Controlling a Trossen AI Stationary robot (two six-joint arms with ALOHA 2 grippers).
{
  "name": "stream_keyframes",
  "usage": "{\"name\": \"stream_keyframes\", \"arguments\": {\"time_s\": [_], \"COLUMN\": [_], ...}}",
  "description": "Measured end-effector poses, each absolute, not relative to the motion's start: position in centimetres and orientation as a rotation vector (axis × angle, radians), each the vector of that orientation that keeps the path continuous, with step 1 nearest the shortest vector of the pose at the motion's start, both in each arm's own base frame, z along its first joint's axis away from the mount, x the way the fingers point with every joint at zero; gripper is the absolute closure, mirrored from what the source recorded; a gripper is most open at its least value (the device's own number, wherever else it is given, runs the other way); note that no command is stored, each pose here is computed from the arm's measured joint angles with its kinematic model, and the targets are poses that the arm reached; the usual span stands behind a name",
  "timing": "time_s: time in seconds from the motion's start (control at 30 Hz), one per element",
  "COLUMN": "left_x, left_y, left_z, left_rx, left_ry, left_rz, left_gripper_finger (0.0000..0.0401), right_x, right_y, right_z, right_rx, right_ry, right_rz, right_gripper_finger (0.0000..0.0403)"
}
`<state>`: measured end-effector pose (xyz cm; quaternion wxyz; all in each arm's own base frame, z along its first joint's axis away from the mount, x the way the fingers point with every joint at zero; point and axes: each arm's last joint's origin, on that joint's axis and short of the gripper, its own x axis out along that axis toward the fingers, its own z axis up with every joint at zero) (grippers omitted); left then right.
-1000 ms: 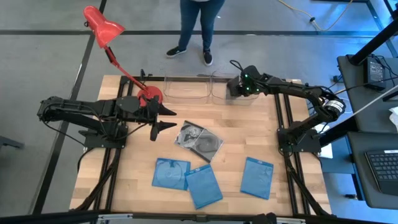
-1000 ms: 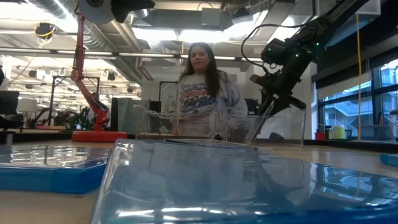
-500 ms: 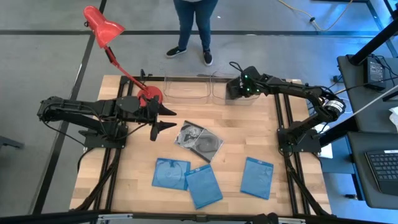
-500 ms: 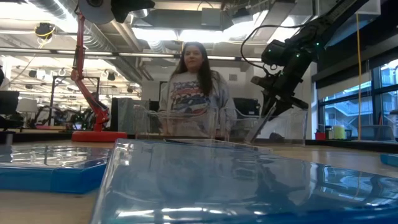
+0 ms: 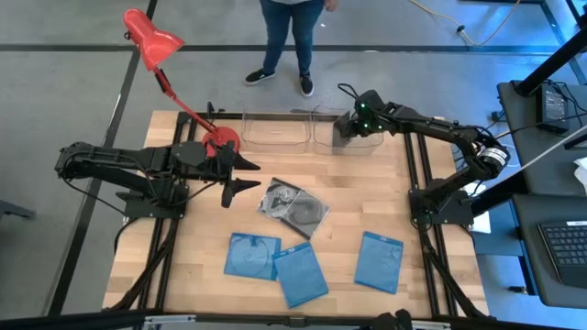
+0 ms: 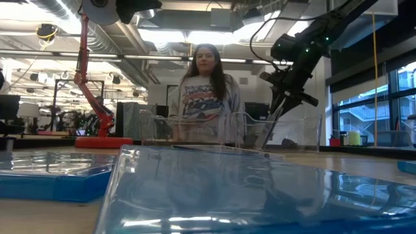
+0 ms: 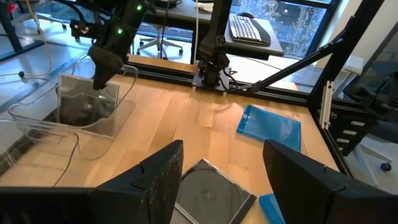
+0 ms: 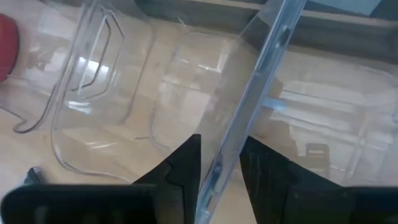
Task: Pick & place jewel cases by type
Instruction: Put the bottom right black cd case into the right transparent bin
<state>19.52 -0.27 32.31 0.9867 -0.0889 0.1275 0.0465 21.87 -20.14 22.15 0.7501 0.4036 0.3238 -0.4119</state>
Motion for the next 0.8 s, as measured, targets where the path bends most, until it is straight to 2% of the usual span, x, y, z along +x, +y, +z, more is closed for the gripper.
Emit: {"name": "stream_keyframes", "arguments": {"time_s": [0.8], "left_x": [19.37], "left_y": [-0.27], "left_z": [31.81], "left_rx": [-0.175], "left_ry": [0.309], "left_rz": [0.098], "left_gripper_finger": [0.0183], "right_x": [20.95], "right_y": [-20.29], "right_z": [21.86], "right_rx": [0.750], "right_ry": [0.804], "right_rz": [-1.041], "right_gripper_finger": [0.0290]}}
